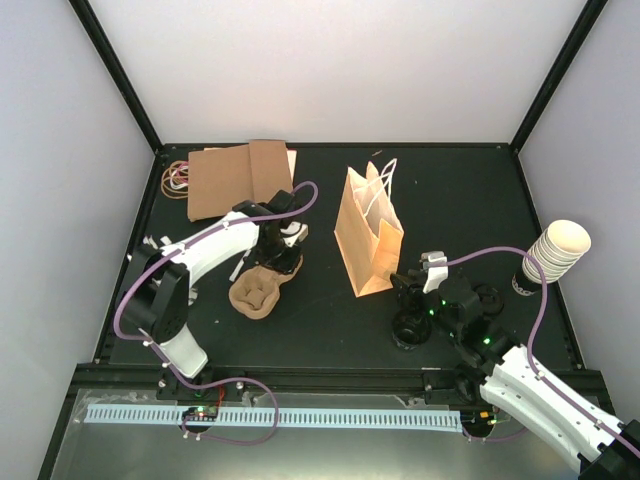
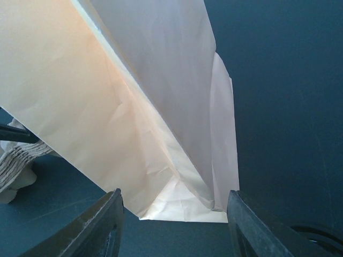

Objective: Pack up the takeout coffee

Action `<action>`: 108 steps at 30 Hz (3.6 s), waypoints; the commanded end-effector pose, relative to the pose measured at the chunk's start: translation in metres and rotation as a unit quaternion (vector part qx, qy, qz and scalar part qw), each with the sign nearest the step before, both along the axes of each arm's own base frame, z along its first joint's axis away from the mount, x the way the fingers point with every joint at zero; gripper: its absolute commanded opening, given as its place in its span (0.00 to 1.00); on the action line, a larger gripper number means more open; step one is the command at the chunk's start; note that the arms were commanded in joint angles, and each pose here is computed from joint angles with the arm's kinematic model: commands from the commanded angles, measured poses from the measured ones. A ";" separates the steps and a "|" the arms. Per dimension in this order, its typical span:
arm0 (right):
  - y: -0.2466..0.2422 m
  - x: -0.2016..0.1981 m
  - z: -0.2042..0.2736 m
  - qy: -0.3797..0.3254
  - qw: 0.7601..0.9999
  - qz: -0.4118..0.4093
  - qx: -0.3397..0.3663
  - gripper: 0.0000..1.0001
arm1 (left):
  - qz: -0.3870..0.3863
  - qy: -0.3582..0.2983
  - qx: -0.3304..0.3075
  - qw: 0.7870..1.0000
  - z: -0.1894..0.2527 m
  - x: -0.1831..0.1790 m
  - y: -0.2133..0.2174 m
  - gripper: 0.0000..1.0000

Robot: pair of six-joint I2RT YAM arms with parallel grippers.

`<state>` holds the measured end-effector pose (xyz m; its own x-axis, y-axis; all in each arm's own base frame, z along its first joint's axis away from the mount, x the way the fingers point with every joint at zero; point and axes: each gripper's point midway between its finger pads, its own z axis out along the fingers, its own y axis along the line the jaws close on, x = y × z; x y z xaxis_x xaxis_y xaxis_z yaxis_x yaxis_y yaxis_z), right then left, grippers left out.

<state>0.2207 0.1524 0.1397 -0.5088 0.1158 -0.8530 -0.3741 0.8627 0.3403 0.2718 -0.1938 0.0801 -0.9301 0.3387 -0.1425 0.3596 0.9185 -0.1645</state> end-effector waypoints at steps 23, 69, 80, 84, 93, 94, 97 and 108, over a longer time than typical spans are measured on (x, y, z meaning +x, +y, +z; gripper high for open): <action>0.002 0.001 0.005 -0.015 1.000 0.007 0.004 0.56 | -0.009 -0.022 -0.051 0.998 0.038 0.001 -0.014 0.06; 0.015 -0.012 0.010 -0.022 0.998 0.056 0.020 0.55 | -0.073 -0.013 0.041 0.996 0.006 -0.003 -0.003 0.24; 0.015 -0.011 0.009 -0.022 0.998 0.053 0.020 0.55 | -0.076 -0.002 0.039 0.996 0.008 -0.010 -0.001 0.28; 0.014 -0.011 0.009 -0.022 0.998 0.052 0.020 0.55 | -0.073 0.008 0.022 0.997 0.007 -0.014 -0.008 0.26; 0.014 -0.011 0.008 -0.022 0.998 0.052 0.019 0.55 | -0.052 -0.002 0.030 0.998 0.004 -0.006 -0.012 0.13; 0.014 -0.011 0.008 -0.022 0.998 0.052 0.020 0.55 | -0.044 -0.006 0.036 0.998 0.004 -0.003 -0.010 0.12; 0.014 -0.011 0.009 -0.022 0.998 0.051 0.020 0.55 | -0.026 -0.021 0.046 0.998 0.007 0.005 -0.007 0.08; 0.013 -0.011 0.008 -0.022 0.998 0.050 0.019 0.55 | -0.021 -0.023 0.027 0.999 0.017 0.006 -0.013 0.12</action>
